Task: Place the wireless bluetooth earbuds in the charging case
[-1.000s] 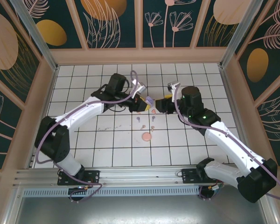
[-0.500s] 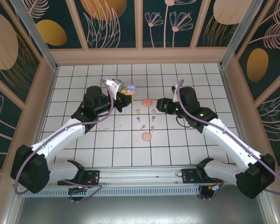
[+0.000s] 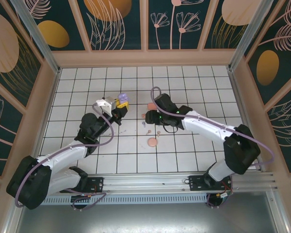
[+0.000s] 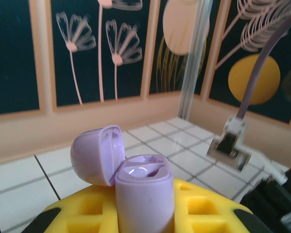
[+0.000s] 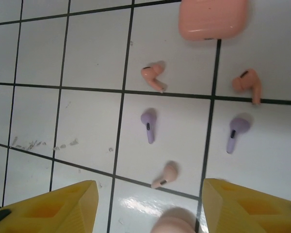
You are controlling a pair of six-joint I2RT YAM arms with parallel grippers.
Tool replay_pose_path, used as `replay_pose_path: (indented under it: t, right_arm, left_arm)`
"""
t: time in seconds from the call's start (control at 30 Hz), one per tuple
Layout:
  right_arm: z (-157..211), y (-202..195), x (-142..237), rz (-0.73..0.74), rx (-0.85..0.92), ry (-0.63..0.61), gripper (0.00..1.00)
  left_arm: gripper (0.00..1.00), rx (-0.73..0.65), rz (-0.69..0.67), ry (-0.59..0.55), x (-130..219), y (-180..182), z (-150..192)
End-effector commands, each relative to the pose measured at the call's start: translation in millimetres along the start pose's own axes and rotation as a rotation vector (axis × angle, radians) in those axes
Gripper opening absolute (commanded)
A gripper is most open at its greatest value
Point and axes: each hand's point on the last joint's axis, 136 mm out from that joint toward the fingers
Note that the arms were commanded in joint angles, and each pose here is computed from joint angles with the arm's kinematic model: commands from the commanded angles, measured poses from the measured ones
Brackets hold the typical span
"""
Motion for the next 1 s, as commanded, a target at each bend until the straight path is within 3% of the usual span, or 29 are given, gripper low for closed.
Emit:
replay_pose_path:
  t: [0.0,0.1,0.43,0.97]
  right_arm:
    - [-10.2,5.6,-7.3,0.047,0.005,0.001,0.58]
    - [-10.4,7.4,-20.9,0.086,0.023,0.032,0.56]
    - [11.4,10.6,-56.2,0.200,0.082,0.140,0.49]
    - [14.8,8.4,-92.8,0.294,0.146,0.176,0.42]
  left_arm:
    - [0.00,-0.029,-0.017,-0.193,12.1,-0.2,-39.5]
    - [0.00,-0.015,-0.007,-0.270,23.3,-2.2,-44.3]
    - [0.00,0.006,0.019,-0.359,30.2,-6.5,-57.5]
    - [0.00,-0.003,0.030,-0.394,38.4,-10.7,-70.4]
Point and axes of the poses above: each hand's point on the last joint's axis, 136 mm out from that joint toward the fingers, its own x axis back along the fingers, its own y axis along the line the jaws close on, z = x × y, and after that the axes turned 1 degree about -x, right-handed
